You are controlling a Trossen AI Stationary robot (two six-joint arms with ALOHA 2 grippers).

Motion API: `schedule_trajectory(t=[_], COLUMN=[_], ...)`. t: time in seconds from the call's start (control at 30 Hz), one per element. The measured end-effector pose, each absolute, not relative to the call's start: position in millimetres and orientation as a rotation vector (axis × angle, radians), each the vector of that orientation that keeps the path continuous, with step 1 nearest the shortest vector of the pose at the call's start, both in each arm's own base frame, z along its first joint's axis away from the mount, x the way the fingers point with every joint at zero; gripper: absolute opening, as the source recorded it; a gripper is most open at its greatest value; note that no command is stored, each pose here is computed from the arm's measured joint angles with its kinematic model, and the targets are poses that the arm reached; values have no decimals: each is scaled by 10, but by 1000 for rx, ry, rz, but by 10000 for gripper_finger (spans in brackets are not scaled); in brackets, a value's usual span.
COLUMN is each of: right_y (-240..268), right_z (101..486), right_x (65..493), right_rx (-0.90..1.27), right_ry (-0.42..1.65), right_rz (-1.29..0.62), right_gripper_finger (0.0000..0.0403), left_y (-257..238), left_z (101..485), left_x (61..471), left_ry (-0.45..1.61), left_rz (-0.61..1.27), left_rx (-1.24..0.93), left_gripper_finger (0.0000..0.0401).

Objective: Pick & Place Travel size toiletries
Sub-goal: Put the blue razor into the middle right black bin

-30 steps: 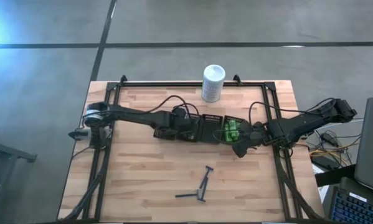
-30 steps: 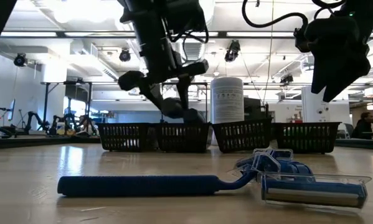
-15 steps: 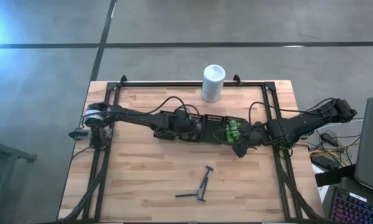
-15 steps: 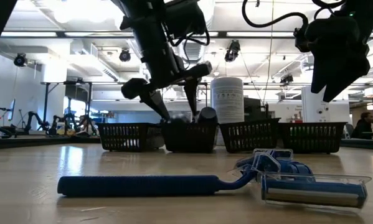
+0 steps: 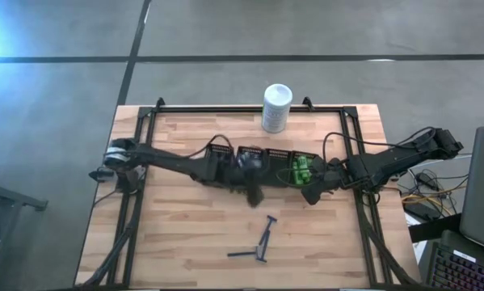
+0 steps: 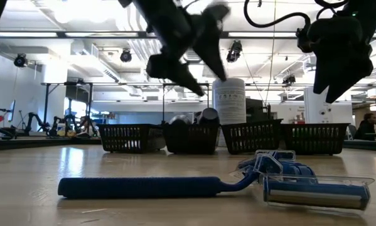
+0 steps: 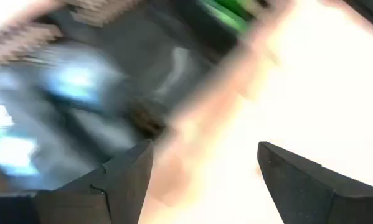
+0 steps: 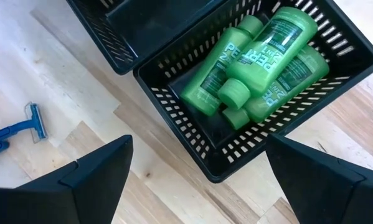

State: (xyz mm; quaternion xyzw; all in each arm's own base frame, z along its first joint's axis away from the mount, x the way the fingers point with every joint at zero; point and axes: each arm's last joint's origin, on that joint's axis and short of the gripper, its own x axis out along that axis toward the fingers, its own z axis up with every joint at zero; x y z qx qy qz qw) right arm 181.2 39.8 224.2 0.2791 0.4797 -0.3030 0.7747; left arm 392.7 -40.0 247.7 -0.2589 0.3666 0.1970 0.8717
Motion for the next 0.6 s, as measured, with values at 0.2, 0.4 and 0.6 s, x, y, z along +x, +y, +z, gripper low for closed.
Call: schedule_trajectory(t=[0.2, 0.4, 0.6], right_y=[400, 400, 403], right_z=[2246, 2247, 2247], right_x=[1823, 1827, 1827], right_rx=[598, 600, 623], right_ry=[1030, 1026, 1023], right_rz=[-647, -646, -652], right_gripper_finger=[353, 339, 329], left_y=[-928, -1499, -1881], left_z=[2392, 2327, 2083], left_x=[3823, 3654, 3571], left_ry=[886, 924, 977], left_rz=[127, -89, -160], left_rx=[-493, -268, -172], left_gripper_finger=[293, 289, 278])
